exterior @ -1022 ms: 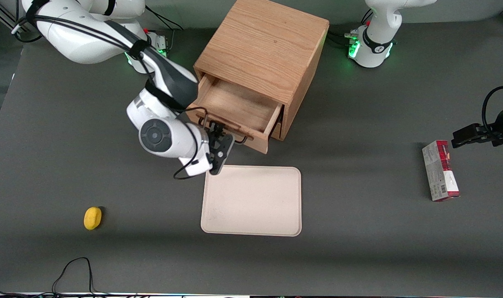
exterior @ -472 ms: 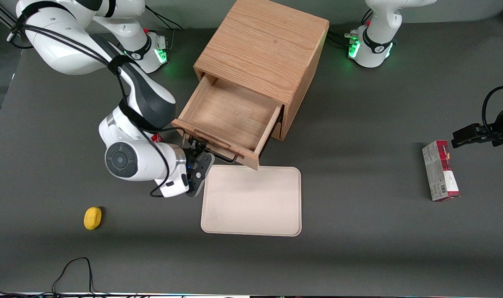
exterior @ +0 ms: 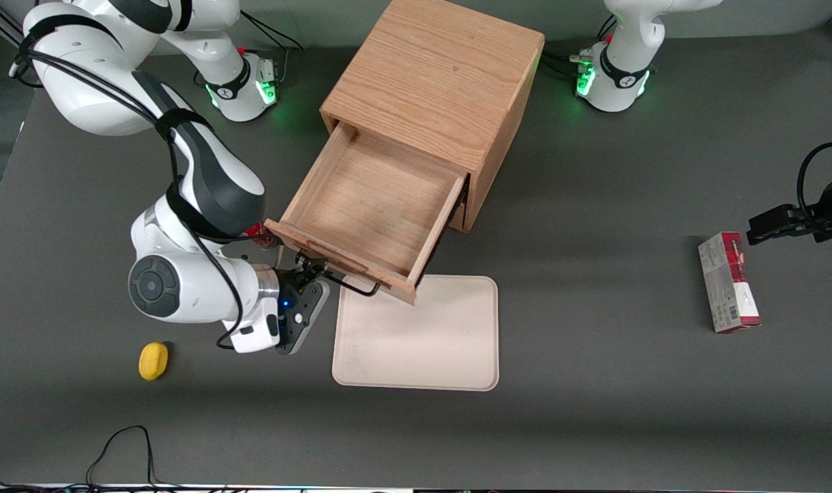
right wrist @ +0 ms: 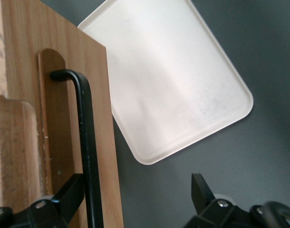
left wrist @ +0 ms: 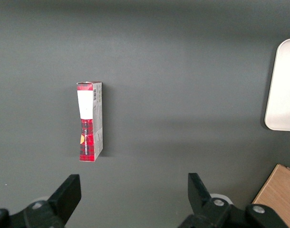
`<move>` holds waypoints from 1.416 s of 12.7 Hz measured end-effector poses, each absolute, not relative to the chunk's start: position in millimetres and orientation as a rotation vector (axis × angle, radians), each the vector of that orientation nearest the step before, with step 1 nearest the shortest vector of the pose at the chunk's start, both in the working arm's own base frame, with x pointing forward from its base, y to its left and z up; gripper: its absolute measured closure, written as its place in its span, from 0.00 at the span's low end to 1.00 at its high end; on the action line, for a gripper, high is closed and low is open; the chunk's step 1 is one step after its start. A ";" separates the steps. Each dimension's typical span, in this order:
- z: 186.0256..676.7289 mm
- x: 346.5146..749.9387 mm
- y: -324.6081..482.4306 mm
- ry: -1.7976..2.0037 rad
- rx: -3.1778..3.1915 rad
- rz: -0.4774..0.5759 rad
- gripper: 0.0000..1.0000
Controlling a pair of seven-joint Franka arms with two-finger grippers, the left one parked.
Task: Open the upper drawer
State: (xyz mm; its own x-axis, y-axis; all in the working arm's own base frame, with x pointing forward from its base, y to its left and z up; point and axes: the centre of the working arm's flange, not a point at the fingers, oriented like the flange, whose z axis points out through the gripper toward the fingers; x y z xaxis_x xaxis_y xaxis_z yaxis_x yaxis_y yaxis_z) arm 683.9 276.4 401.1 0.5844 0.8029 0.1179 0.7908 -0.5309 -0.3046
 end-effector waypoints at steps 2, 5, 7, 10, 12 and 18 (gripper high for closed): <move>403.0 685.0 276.0 -1.297 -2.495 0.043 0.00; 420.5 695.1 259.2 -1.301 -2.558 -0.011 0.00; 458.4 702.9 237.6 -1.284 -2.625 -0.103 0.00; 522.0 707.1 188.3 -1.222 -2.756 -0.233 0.00; 557.1 691.8 151.2 -1.098 -2.863 -0.176 0.00; 591.9 574.4 43.5 -0.225 -3.030 0.033 0.00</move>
State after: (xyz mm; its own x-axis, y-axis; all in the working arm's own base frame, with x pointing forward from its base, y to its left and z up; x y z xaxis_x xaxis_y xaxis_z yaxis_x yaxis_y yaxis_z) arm 574.4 43.5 591.9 0.9888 0.1484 -0.0137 0.1462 -0.9837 -0.1045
